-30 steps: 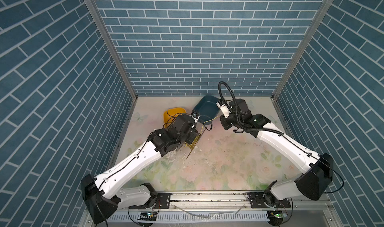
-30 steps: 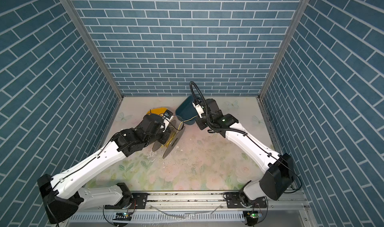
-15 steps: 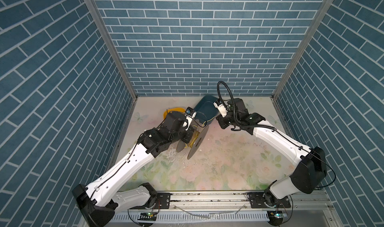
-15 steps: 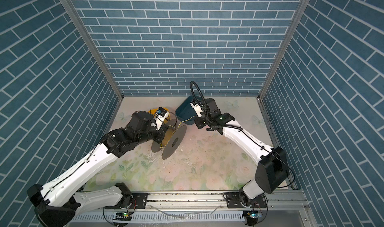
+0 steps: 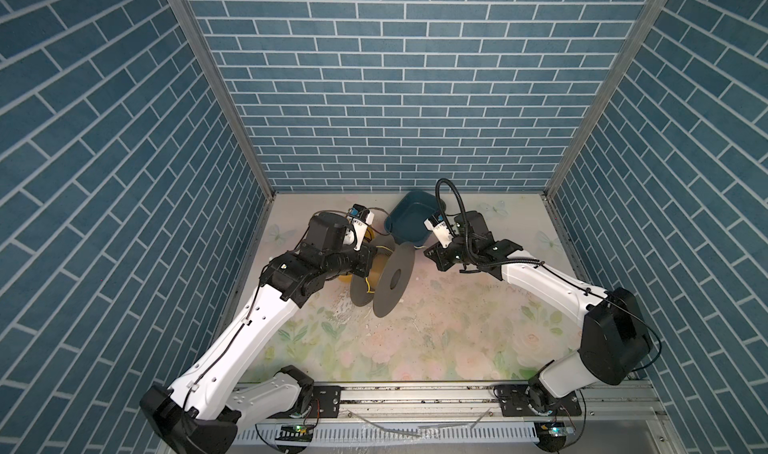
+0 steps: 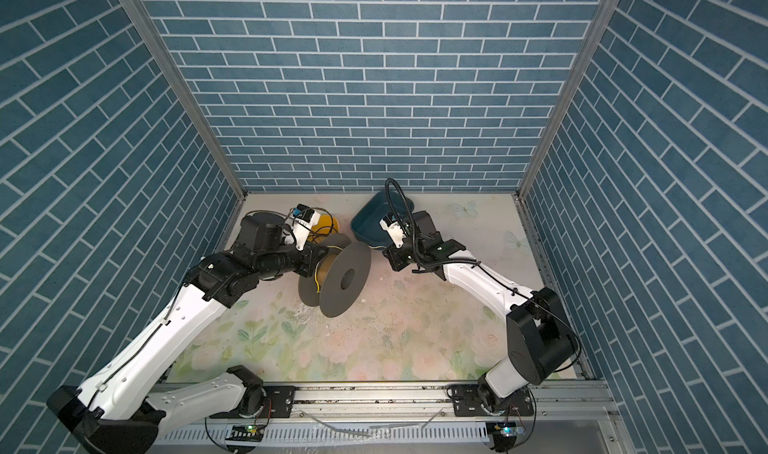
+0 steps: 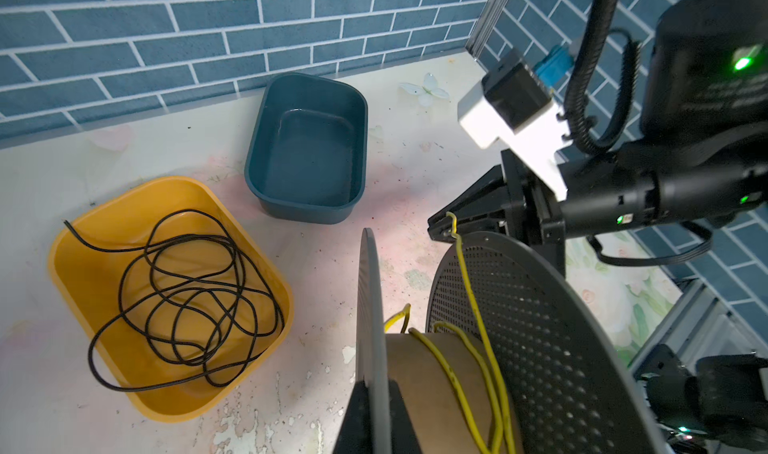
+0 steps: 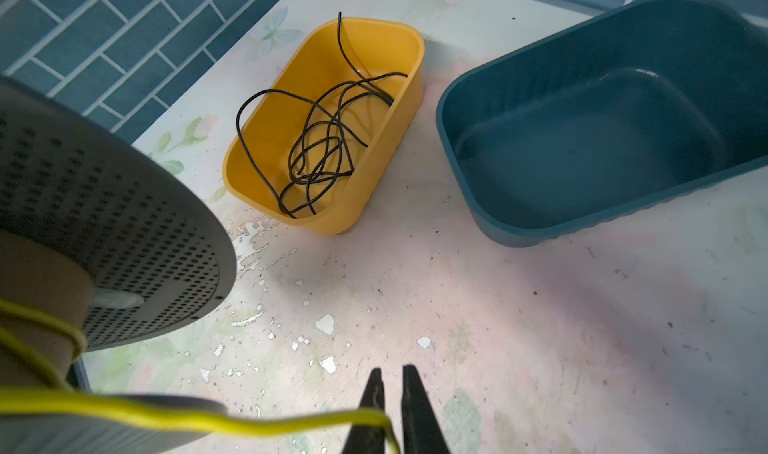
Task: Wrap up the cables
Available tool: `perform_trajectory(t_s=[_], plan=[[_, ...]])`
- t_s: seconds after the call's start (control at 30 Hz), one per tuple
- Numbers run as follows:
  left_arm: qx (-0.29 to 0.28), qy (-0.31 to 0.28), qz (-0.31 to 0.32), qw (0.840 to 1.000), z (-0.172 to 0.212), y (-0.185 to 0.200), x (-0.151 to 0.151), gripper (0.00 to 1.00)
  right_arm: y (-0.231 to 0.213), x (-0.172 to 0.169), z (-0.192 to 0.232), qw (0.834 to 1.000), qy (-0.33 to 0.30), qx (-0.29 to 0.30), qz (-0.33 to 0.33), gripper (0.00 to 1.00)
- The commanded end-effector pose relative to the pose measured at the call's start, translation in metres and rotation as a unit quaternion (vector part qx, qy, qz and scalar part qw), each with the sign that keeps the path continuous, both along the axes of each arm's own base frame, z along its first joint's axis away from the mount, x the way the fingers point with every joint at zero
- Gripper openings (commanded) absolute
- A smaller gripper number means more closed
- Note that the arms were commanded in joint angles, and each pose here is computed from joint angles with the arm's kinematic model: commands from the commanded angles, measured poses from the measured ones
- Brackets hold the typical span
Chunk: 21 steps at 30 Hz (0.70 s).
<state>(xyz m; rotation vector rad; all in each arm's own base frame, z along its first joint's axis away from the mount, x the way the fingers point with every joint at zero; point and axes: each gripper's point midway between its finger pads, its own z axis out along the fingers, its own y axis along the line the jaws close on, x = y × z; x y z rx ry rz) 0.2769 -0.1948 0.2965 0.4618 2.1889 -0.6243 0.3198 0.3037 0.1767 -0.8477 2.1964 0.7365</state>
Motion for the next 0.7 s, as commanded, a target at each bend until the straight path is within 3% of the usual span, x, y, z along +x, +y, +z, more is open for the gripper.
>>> perform_trajectory(t_s=[0.0, 0.37, 0.67], plan=[[-0.102, -0.045, -0.009, 0.994, 0.053, -0.008, 0.005, 0.0, 0.0, -0.009, -0.011, 0.999, 0.027, 0.024, 0.006, 0.0], [-0.195, -0.039, 0.014, 0.98, 0.073, 0.002, 0.025, 0.0, 0.014, -0.037, -0.018, 0.992, 0.062, 0.098, 0.044, 0.0], [-0.216, -0.046, 0.044, 0.974, 0.073, 0.01, 0.036, 0.0, 0.028, -0.05, -0.012, 0.982, 0.077, 0.164, 0.058, 0.0]])
